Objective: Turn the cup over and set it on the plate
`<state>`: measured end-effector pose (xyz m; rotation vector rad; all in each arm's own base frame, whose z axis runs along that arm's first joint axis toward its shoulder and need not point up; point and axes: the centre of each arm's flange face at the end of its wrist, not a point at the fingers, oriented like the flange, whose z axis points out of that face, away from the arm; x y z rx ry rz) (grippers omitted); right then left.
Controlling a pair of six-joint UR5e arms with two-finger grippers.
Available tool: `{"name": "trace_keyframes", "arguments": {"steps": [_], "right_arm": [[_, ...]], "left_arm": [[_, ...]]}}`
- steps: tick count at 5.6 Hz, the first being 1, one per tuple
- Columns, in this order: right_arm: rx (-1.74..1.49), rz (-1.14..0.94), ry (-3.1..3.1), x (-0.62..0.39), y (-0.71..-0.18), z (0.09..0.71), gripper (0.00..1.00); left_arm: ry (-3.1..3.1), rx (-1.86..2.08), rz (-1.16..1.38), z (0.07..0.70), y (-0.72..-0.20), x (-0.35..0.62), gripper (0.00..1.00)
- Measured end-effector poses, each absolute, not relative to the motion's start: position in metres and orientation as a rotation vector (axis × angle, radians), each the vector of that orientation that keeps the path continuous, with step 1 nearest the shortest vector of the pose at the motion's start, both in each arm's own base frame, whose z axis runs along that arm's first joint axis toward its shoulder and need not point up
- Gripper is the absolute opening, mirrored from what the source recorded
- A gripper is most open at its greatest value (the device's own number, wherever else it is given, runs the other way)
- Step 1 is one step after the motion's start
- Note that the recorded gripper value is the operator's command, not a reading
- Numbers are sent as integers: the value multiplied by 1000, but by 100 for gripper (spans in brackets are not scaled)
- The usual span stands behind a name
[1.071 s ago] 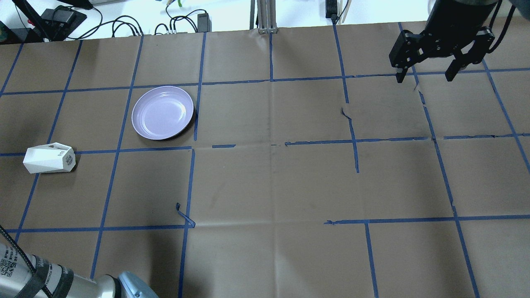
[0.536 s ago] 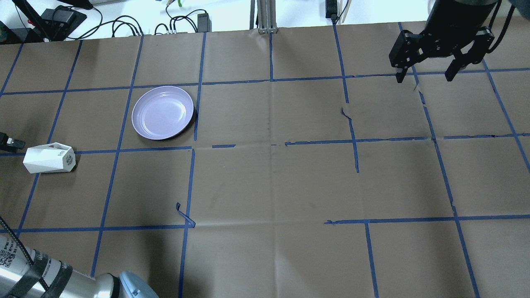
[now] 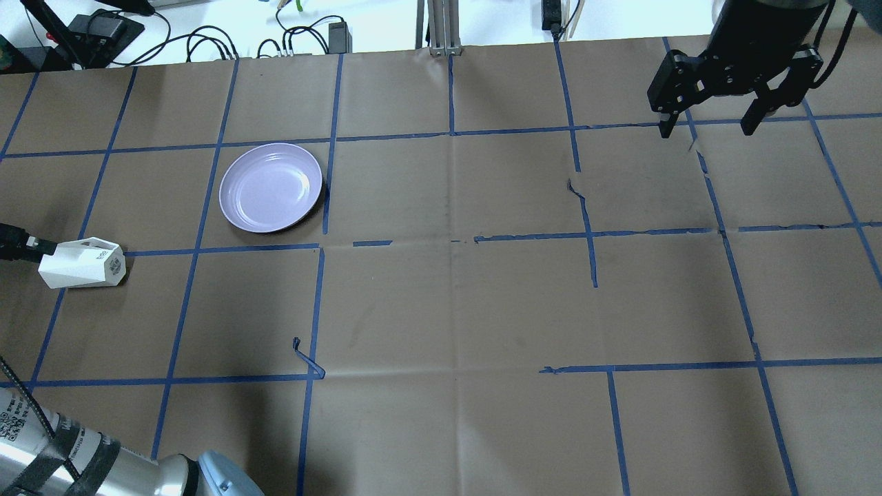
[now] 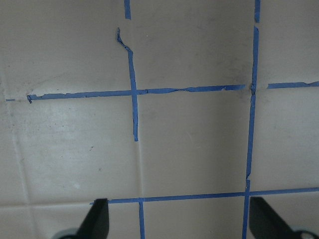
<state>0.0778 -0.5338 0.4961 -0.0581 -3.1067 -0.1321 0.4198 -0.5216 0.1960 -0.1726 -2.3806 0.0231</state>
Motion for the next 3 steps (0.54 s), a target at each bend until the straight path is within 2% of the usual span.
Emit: {"name": "trace_keyframes", "arguments": {"steps": [1, 3], "right_arm": [[-58, -132, -3107, 78, -534, 496, 100], [-58, -132, -3107, 78, -534, 496, 100]], "left_arm": [[-2371, -174, 14, 197, -521, 415, 0], [-2391, -154, 5, 228, -527, 396, 0]]}}
